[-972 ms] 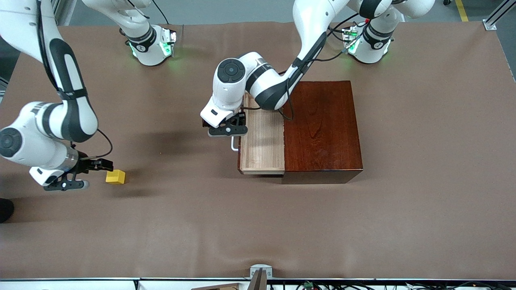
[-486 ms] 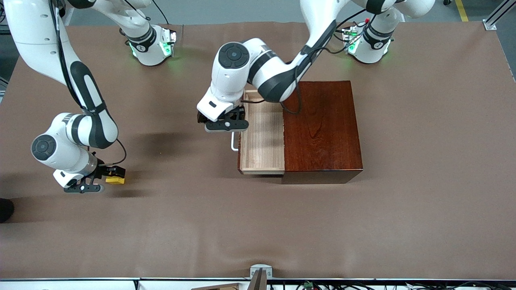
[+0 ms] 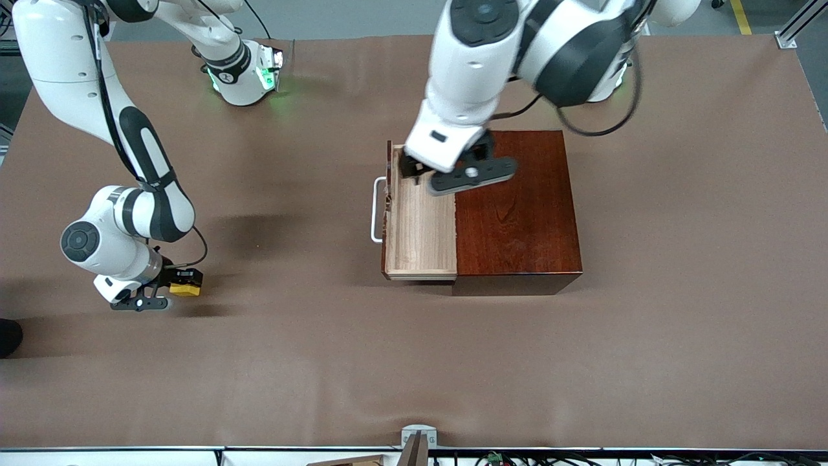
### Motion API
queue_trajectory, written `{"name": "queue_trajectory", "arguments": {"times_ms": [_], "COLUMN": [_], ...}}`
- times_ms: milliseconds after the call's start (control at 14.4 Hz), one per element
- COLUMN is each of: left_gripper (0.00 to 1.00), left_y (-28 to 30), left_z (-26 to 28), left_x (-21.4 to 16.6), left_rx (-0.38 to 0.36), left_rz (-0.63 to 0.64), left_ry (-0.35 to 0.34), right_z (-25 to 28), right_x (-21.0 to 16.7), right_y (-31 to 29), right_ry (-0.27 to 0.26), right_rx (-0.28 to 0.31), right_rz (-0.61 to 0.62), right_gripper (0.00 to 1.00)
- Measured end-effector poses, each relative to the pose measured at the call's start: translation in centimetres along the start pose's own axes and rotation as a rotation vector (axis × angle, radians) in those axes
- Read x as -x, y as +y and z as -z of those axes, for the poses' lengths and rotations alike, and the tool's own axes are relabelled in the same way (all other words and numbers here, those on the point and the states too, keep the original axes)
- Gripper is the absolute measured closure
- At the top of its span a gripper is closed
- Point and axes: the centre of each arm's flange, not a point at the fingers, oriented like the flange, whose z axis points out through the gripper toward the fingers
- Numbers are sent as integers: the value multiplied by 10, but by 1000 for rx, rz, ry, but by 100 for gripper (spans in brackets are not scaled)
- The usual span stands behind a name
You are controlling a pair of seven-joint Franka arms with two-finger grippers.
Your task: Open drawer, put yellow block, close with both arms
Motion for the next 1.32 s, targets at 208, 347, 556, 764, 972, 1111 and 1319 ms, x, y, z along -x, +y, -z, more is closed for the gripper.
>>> {"name": "queue_trajectory", "arguments": {"times_ms": [208,347,556,764,972,1111,1319], "left_gripper": [0,0,0,0,0,0,0], "left_y": [-73,-131,-218,-287,-321,-335,-336], "left_z": [29,39,40,35,40,44,45], "left_x": [-38,-65,-103,-132,-141,-145,-144], "left_rx": [-11,-10,-6,-44,-53,-50,-48], "left_rz": [-64,-71,-60,-126,-183,-196,-208], "left_ry": [-23,-38,-65,-46,-28,-24,-20], "right_z": [14,29,70,136,191,203,227], "right_x": [-14,-25,-46,-66,-77,-75,-63], "right_y": [-3,-7,-16,-34,-94,-155,-234], "right_ry": [32,27,-34,-92,-47,-21,24], "right_rx": [1,-3,-20,-46,-56,-78,-102], "right_rz": [15,33,102,247,462,580,691], "right_gripper": [44,44,44,44,44,44,44]}}
